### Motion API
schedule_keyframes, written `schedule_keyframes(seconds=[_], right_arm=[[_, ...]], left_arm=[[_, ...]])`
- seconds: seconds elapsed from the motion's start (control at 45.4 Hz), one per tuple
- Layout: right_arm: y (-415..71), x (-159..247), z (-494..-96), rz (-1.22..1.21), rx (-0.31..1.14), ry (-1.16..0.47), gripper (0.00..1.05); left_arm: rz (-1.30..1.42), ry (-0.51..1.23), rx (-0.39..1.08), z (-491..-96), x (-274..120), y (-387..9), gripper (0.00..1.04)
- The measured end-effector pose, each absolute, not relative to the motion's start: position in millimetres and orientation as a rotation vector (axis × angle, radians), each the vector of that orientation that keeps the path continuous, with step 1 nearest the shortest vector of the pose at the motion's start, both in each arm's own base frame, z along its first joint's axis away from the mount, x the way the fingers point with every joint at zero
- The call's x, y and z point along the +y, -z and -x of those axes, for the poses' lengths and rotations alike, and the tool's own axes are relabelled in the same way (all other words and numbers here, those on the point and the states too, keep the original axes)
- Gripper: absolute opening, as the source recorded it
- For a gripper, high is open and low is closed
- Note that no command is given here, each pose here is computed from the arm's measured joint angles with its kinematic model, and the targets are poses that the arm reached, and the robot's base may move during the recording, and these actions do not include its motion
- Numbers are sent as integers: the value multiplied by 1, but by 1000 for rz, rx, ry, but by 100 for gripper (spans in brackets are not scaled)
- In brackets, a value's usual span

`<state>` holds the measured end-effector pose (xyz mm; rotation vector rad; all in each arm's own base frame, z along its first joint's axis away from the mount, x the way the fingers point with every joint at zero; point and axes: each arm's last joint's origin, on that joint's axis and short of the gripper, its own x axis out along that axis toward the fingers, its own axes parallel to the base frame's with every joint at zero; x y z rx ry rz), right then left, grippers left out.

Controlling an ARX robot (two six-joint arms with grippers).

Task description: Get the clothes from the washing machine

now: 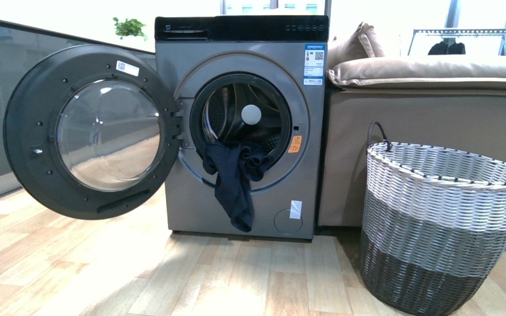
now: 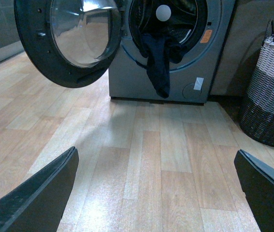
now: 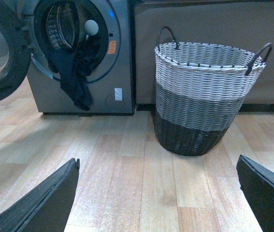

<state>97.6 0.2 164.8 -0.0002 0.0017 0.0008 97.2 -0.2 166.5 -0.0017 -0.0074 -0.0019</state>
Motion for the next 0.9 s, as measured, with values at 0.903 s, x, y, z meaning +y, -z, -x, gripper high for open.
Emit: schedule_keyframes(seconds=[0.903], right_arm=[[-165,0,-98,0,2,-1,97]], left_arm=[[2,2,-7,-97,0,-167,98]])
